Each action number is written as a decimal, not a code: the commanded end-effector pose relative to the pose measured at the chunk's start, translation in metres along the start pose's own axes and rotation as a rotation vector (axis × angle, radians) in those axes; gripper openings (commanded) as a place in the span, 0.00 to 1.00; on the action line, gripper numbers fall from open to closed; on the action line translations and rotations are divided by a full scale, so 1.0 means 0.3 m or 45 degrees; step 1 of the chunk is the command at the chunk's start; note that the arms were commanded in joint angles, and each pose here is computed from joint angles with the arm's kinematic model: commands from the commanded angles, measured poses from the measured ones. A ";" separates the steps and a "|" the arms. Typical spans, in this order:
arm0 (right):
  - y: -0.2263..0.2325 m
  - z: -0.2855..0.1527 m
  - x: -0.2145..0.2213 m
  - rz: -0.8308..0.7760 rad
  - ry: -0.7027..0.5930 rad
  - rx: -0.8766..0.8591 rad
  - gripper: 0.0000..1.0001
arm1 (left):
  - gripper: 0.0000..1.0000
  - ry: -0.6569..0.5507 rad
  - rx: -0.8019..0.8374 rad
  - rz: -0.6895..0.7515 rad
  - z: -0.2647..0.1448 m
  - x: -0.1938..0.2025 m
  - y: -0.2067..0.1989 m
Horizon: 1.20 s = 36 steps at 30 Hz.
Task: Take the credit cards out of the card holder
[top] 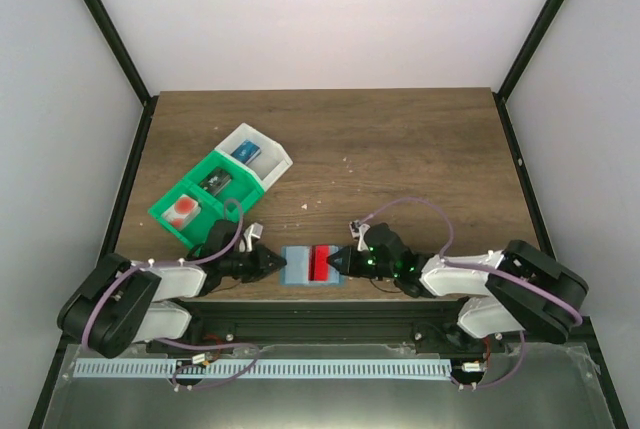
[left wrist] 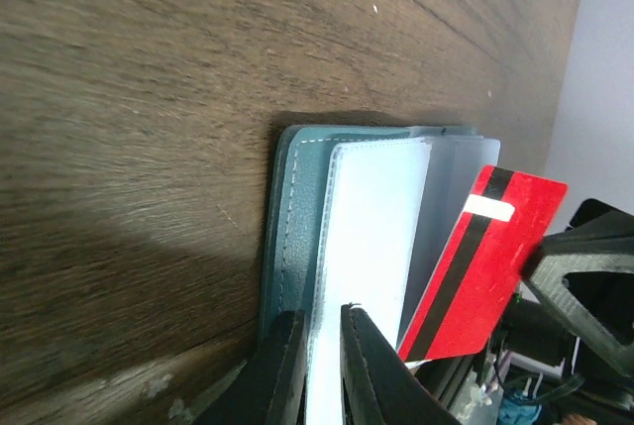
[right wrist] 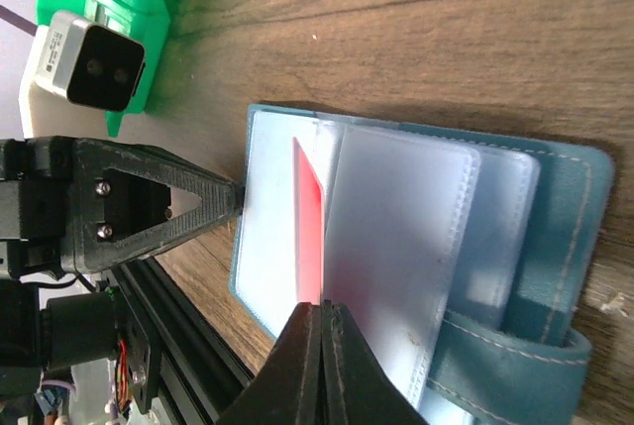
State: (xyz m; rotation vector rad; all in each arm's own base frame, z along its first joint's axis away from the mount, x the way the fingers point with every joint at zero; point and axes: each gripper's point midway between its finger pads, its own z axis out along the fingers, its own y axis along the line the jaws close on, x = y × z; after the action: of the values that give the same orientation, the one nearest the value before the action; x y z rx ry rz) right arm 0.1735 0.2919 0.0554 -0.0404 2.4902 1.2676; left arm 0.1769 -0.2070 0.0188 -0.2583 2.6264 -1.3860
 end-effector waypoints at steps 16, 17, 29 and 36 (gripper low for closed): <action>0.048 -0.129 -0.118 -0.261 -0.202 0.112 0.01 | 0.83 -0.141 -0.024 0.105 -0.092 -0.123 -0.187; 0.065 -0.136 -0.125 -0.295 -0.215 0.092 0.01 | 0.85 -0.148 -0.005 0.111 -0.101 -0.129 -0.213; 0.241 -0.183 -0.206 -0.787 -0.401 0.077 0.00 | 0.75 -0.041 0.298 -0.005 -0.169 -0.092 -0.434; 0.316 -0.148 -0.129 -1.056 -0.403 0.000 0.01 | 0.72 -0.082 0.439 -0.273 -0.224 -0.071 -0.457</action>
State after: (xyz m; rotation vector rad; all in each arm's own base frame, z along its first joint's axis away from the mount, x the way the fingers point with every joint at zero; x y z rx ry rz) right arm 0.1822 0.2946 0.1478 -0.6057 2.0135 0.8967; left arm 0.1989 -0.2267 0.1587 -0.3440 2.3738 -1.6792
